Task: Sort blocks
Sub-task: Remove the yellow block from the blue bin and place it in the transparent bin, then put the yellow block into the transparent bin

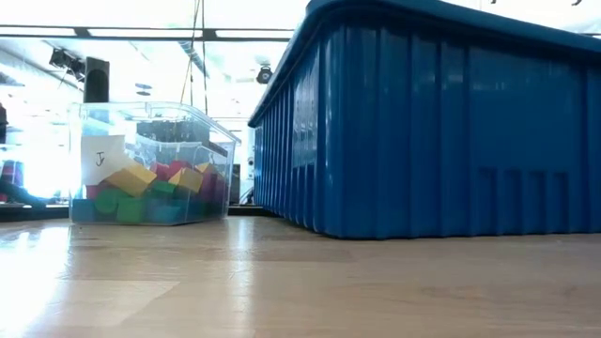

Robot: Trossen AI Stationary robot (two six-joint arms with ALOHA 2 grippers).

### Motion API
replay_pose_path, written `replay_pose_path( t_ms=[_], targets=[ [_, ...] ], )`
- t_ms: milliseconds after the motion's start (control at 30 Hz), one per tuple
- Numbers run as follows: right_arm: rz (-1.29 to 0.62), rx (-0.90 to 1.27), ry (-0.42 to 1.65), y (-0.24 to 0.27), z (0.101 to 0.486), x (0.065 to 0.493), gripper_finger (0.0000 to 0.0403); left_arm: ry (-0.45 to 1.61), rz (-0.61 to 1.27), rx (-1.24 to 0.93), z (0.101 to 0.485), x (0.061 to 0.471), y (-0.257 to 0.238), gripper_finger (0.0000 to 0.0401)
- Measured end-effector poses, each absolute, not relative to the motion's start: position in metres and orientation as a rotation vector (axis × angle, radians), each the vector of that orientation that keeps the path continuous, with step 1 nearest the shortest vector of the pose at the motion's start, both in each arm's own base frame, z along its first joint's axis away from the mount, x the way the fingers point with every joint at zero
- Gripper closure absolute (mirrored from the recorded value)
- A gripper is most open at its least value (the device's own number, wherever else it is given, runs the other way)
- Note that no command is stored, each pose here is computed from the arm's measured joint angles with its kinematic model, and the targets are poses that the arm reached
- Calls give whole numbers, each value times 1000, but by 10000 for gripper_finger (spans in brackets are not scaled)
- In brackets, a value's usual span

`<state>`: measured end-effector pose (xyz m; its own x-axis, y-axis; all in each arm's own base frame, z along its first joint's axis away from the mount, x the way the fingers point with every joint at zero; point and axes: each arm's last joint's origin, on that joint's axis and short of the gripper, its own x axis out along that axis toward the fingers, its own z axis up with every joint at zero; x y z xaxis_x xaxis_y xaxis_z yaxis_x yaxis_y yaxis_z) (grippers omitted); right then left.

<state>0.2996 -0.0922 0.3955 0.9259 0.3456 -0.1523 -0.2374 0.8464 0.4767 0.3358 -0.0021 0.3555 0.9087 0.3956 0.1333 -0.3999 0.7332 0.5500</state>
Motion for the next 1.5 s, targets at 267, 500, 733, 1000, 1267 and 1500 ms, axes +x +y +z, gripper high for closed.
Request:
replay_pose_path(
  t_ms=[267, 500, 733, 1000, 1267, 1500],
  targets=[
    [241, 421, 174, -130, 408, 280, 74, 208, 710, 352, 349, 317, 6, 255],
    [-34, 311, 224, -164, 397, 264, 58, 566, 811, 75, 341, 287, 26, 255],
    [-250, 160, 353, -182, 384, 249, 69, 918, 881, -144, 326, 252, 43, 255],
    [-404, 54, 492, -196, 362, 238, 75, 1039, 1014, -311, 316, 234, 55, 168],
    [-607, 66, 628, -225, 327, 253, 77, 960, 1033, -325, 318, 239, 60, 67],
    [-732, 150, 735, -262, 277, 286, 94, 903, 1011, -308, 321, 245, 62, 75]
  ],
)
